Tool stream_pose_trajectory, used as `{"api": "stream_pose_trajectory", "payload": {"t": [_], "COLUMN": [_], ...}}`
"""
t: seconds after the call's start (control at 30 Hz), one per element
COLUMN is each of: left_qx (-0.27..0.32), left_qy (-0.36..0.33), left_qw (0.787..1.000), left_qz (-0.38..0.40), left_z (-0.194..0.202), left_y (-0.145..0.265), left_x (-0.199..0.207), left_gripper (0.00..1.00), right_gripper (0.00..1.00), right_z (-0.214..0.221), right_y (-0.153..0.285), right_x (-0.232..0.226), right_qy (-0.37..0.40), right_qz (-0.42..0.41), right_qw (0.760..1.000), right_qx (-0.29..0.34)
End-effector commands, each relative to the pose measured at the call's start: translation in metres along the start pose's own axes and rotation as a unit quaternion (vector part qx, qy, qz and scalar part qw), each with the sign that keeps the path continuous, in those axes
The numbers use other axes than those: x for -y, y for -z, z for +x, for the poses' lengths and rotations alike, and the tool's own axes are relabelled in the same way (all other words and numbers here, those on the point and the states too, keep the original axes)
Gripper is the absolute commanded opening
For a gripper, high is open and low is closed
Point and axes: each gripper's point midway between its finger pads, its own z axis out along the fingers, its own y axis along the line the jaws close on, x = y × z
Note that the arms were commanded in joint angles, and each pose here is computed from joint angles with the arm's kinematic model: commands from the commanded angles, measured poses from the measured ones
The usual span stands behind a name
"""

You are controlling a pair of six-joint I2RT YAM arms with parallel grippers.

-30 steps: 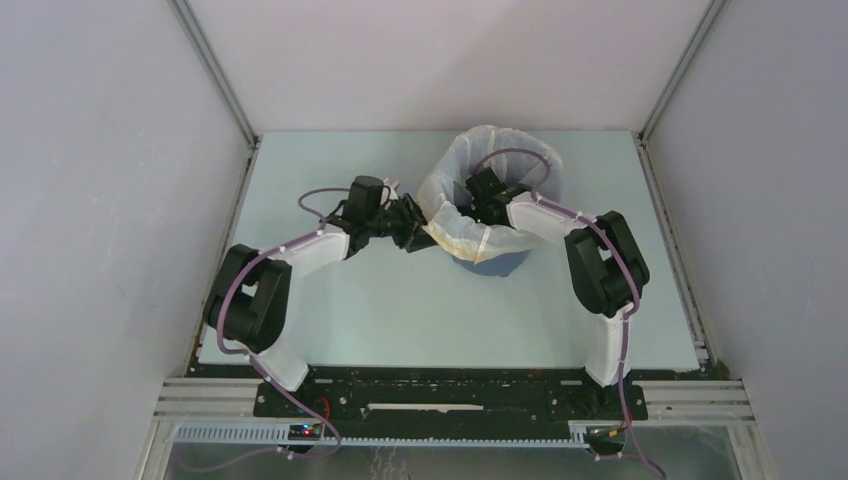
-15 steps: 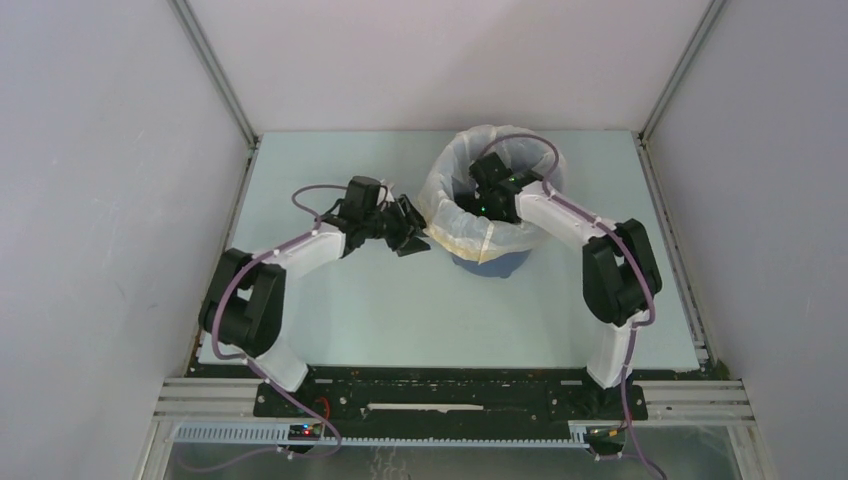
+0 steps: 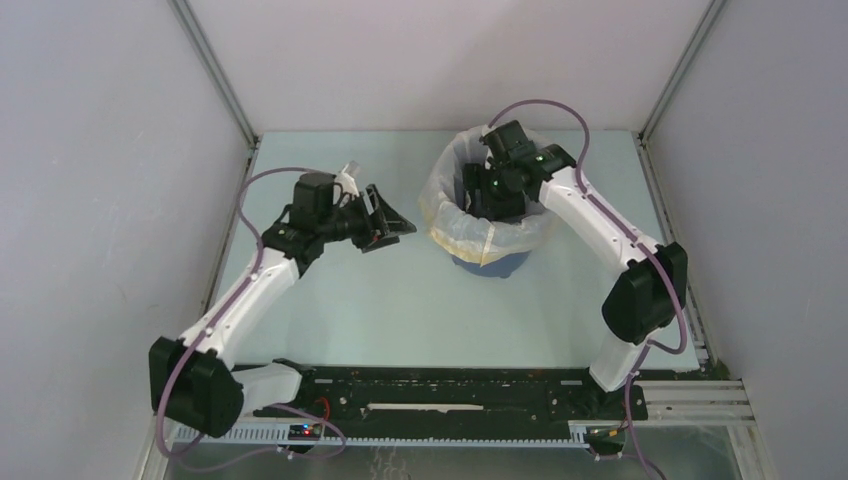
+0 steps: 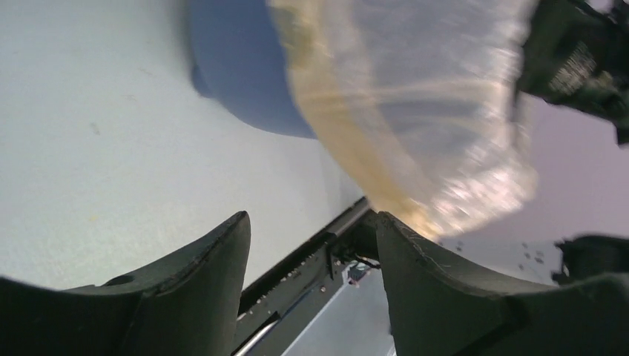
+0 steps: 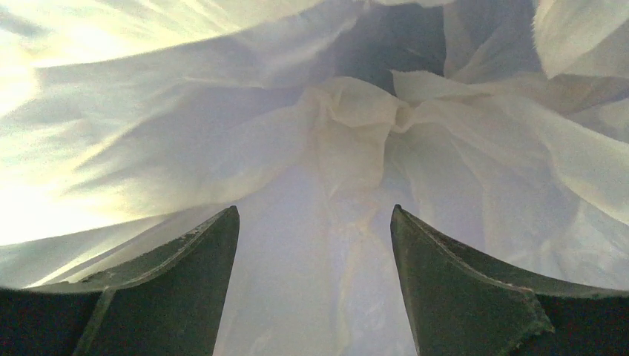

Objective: Put the trash bags into the trash bin

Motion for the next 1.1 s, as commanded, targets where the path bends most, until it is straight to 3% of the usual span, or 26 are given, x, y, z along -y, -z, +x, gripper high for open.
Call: {"api": "stream_pose_trajectory", "payload": {"t": [0.0, 0.17, 0.3, 0.4, 0.6, 0.77, 0.87, 1.07], "left_qx": [0.015, 0.047, 0.004, -0.024, -0.025, -0.027, -0.022, -0.029], "left_qy": [-0.047, -0.055, -0.063, -0.061, -0.027, 0.001, 0.012, 0.022], "left_qw": [0.994, 0.985, 0.983, 0.983, 0.988, 0.992, 0.995, 0.998], "left_qz": [0.101, 0.159, 0.175, 0.172, 0.152, 0.127, 0.092, 0.058], "left_z": [0.006, -0.001, 0.011, 0.016, 0.003, -0.005, -0.009, -0.014], "left_y": [0.038, 0.052, 0.033, 0.014, -0.021, -0.043, -0.049, -0.064], "left_x": [0.059, 0.101, 0.116, 0.117, 0.104, 0.091, 0.078, 0.066], "left_gripper": [0.66, 0.54, 0.48, 0.46, 0.46, 0.46, 0.48, 0.52], "right_gripper": [0.84, 0.84, 0.84, 0.84, 0.87, 0.88, 0.87, 0.68], "right_z": [-0.028, -0.032, -0.032, -0.031, 0.006, 0.052, 0.065, 0.054], "right_y": [0.063, 0.103, 0.136, 0.163, 0.199, 0.196, 0.183, 0.141], "right_x": [-0.015, -0.020, -0.026, -0.034, -0.056, -0.073, -0.079, -0.072], "right_qy": [0.005, -0.006, -0.022, -0.024, 0.025, 0.038, 0.034, 0.004], "right_qz": [-0.028, -0.045, -0.074, -0.112, -0.212, -0.272, -0.265, -0.207], "right_qw": [0.998, 0.995, 0.990, 0.984, 0.963, 0.953, 0.956, 0.973], "right_qx": [0.061, 0.091, 0.115, 0.137, 0.162, 0.130, 0.119, 0.102]}}
